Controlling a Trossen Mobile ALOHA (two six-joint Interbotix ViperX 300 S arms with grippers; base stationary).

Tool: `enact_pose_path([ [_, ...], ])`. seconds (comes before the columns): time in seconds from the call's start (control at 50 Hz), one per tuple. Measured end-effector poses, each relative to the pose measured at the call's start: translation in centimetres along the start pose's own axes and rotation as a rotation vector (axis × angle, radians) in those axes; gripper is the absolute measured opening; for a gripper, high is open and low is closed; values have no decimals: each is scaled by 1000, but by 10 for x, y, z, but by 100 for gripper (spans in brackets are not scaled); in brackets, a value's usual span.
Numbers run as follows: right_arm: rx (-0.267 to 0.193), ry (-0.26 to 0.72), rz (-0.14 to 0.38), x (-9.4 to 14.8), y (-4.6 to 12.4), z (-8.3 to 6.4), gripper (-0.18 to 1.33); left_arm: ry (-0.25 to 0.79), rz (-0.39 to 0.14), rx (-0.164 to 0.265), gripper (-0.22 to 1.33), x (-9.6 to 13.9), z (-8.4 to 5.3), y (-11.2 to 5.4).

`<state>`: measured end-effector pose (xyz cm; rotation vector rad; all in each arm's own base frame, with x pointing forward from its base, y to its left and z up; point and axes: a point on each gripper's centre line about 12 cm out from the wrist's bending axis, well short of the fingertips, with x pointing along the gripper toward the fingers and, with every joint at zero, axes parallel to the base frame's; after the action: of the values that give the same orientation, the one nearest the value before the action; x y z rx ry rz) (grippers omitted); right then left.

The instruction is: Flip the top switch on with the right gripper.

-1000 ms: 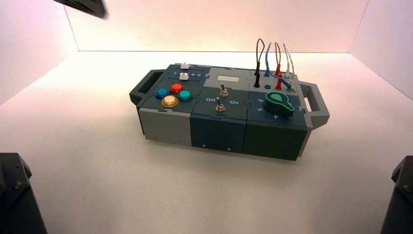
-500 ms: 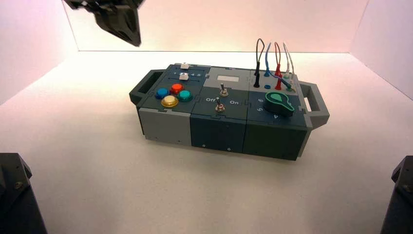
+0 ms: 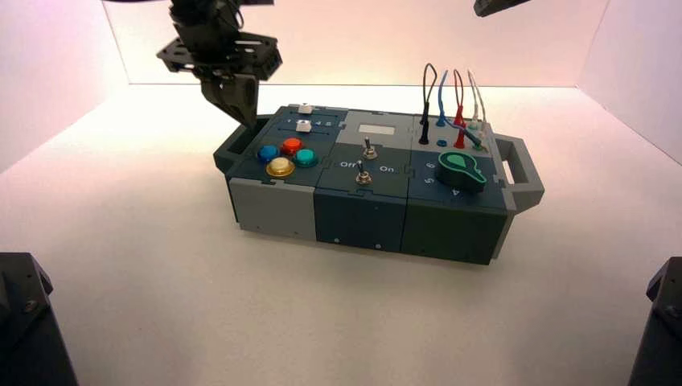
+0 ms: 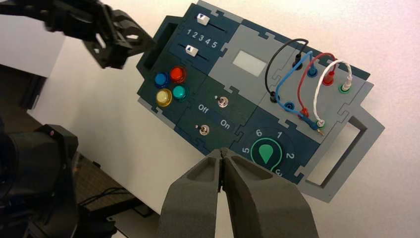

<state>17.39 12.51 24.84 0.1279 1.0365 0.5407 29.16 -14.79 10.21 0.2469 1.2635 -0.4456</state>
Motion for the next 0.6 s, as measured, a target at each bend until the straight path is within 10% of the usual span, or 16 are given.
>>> enact_pose_path([
  [0.6, -6, 112, 26, 36, 11, -5, -15, 45, 14, 1, -16, 31, 14, 18],
])
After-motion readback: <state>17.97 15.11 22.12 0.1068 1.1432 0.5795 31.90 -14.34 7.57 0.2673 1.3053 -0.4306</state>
